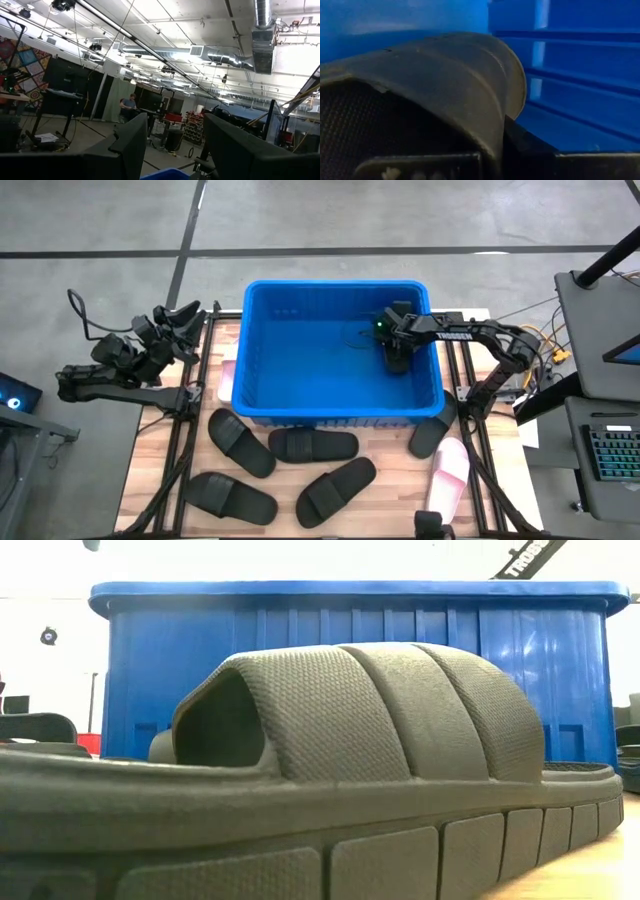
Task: Pick and place slides into bin
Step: Put the black slide into the blue bin
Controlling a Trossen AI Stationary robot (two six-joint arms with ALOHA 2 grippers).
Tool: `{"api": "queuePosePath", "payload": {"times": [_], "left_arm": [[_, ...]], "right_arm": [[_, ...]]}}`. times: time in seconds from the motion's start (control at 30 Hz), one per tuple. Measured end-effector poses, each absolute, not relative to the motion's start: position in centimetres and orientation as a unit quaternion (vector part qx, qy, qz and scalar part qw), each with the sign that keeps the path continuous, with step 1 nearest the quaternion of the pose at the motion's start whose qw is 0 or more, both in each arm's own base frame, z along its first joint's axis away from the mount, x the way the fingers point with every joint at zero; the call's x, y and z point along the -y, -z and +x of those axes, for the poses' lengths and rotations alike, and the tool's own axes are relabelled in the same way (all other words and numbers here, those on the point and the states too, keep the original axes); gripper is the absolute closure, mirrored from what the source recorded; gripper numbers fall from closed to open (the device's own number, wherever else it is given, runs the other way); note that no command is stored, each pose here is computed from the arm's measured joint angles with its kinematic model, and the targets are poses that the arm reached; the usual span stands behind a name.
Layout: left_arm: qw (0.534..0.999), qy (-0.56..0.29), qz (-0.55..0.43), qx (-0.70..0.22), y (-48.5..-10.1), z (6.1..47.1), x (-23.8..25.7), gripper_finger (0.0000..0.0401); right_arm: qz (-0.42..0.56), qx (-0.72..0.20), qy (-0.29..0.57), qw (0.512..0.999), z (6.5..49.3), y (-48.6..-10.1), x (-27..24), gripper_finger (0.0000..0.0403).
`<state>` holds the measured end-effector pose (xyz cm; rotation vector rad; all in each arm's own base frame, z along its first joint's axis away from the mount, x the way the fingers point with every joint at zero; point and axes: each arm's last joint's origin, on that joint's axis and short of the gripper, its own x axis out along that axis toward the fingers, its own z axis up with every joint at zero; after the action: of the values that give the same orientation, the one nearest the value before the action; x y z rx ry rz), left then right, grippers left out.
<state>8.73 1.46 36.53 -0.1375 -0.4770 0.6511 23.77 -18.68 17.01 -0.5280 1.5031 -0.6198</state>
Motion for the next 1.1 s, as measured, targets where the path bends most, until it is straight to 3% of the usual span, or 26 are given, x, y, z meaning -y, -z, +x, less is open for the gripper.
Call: {"api": "queuePosePath", "payload": {"times": [0.33,0.8,1.1], "left_arm": [[0.917,-0.316,-0.067,0.232,-36.5,8.8,-1.5,0.0221],[0.918,-0.316,-0.066,0.230,-36.5,8.9,-1.4,0.0221],[0.918,-0.316,-0.066,0.229,-36.5,9.0,-1.4,0.0221]], "right_arm": [[-0.224,-0.676,0.268,0.649,23.8,-15.9,19.1,0.0380],[-0.225,-0.699,0.243,0.634,23.4,-15.6,18.8,0.0225],[-0.199,-0.715,0.244,0.624,22.8,-15.8,18.2,0.0174]]}}
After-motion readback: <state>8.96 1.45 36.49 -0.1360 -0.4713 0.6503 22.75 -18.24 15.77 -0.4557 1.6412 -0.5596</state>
